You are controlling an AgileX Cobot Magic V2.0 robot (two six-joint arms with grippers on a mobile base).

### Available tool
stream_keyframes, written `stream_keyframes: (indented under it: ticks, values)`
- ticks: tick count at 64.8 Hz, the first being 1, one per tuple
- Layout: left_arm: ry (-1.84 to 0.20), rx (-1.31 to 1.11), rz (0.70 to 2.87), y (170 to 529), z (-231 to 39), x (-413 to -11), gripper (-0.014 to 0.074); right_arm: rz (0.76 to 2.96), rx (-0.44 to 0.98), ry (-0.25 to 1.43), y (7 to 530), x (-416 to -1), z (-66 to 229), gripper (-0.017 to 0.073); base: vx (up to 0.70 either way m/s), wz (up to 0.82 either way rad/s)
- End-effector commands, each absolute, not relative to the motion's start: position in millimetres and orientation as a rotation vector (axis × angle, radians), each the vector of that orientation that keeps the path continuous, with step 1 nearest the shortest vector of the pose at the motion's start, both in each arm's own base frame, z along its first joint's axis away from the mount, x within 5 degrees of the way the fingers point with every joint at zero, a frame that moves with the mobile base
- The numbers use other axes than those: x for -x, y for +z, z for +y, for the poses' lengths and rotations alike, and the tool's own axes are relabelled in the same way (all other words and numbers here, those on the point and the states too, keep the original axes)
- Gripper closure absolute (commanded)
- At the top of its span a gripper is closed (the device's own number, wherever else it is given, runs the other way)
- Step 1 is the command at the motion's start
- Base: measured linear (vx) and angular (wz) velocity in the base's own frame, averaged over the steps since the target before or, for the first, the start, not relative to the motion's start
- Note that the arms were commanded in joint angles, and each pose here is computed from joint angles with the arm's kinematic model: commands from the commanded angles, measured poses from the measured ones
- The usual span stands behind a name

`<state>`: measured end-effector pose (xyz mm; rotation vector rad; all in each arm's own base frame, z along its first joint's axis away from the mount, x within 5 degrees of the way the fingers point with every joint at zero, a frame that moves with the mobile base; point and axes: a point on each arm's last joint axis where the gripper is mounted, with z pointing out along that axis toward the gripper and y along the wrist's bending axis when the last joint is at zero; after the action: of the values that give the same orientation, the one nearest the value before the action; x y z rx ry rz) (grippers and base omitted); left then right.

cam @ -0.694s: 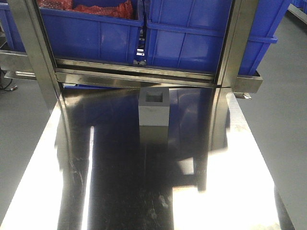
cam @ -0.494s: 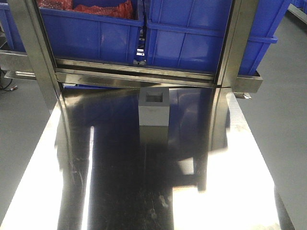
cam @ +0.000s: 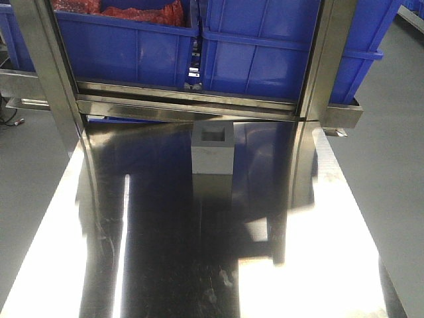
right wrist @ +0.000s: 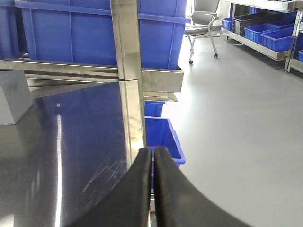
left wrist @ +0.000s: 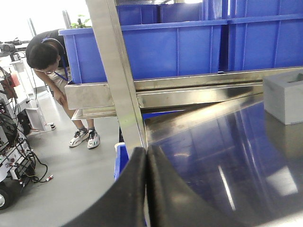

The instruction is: Sort gray base to blue bin

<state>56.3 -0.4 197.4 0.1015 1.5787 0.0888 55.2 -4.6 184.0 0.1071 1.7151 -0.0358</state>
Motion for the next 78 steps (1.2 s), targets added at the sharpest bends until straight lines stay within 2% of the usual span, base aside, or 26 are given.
stream_keyframes:
  ticks: [1,17,28,36,44,56,64,78]
  values:
    - [0.09,-0.089,1.476,211,0,-54,0.06,1.64,-0.092,-0.05,191,-56,-5,0.0564,0.0,0.0]
    - [0.09,-0.088,1.461,215,0,-54,0.06,1.64,-0.092,-0.05,191,-56,-5,0.0564,0.0,0.0]
    - [0.093,-0.083,1.369,223,0,-53,0.06,1.64,-0.092,-0.05,191,-56,-5,0.0564,0.0,0.0]
    - [0.077,-0.056,1.24,243,0,-48,0.06,1.64,-0.092,-0.05,191,-56,-5,0.0564,0.0,0.0]
    - [0.036,-0.024,1.248,278,0,-43,0.06,1.64,-0.092,-0.05,191,-56,-5,0.0564,0.0,0.0]
    - [0.038,-0.063,1.542,328,-1,-73,0.06,1.64,-0.092,-0.05,191,-56,-5,0.0564,0.0,0.0]
    - [0.029,-0.075,1.735,340,-2,-102,0.06,1.64,-0.092,-0.05,191,-56,-5,0.0564,0.0,0.0]
    - [0.015,-0.072,1.821,338,-3,-123,0.0566,1.64,-0.092,-0.05,191,-56,-5,0.0564,0.0,0.0]
